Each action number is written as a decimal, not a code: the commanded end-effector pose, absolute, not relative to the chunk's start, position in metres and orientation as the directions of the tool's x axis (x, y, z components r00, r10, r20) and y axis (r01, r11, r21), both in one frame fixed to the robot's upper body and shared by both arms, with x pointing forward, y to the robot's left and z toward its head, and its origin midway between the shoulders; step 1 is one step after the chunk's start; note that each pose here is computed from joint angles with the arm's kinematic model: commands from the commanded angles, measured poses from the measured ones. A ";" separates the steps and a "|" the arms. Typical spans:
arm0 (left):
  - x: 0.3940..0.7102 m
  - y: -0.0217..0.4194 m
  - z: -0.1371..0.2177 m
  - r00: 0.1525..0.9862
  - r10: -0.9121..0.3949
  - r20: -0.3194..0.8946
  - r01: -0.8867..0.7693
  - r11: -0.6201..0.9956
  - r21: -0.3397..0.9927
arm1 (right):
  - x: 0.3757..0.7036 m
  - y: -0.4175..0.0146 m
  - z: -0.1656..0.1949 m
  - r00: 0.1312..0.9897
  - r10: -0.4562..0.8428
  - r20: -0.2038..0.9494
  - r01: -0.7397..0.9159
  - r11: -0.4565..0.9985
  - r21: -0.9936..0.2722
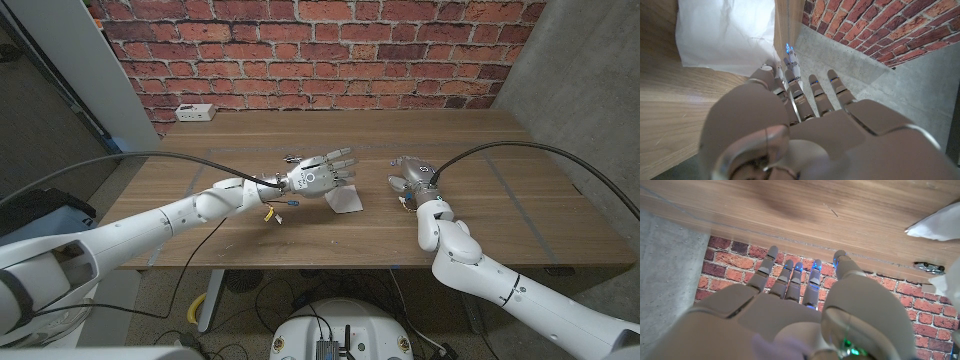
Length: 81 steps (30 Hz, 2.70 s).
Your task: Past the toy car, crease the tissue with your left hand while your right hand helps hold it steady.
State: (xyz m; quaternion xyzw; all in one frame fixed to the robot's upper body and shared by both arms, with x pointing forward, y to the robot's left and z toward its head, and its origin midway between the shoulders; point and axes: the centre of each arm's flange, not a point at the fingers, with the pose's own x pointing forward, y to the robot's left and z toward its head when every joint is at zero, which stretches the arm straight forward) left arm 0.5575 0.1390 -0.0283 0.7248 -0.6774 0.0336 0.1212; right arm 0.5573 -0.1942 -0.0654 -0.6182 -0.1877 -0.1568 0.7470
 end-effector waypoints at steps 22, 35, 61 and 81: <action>0.556 0.123 -0.050 -0.015 -0.994 0.107 -0.993 0.028 0.116 | 0.554 -0.193 -0.064 0.869 0.000 0.494 0.485 0.190 -0.853; 0.556 0.129 -0.037 0.088 -0.913 0.397 -0.979 -0.005 0.205 | 0.556 -0.189 -0.059 0.856 0.017 0.518 0.501 0.225 -0.836; 0.561 0.147 -0.020 0.390 -0.810 0.439 -0.700 0.049 0.712 | 0.557 -0.179 -0.050 0.802 0.053 0.595 0.533 0.387 -0.753; 0.561 0.144 -0.016 0.473 -0.820 0.323 -0.565 -0.001 0.825 | 0.558 -0.181 -0.049 0.797 0.037 0.603 0.535 0.420 -0.733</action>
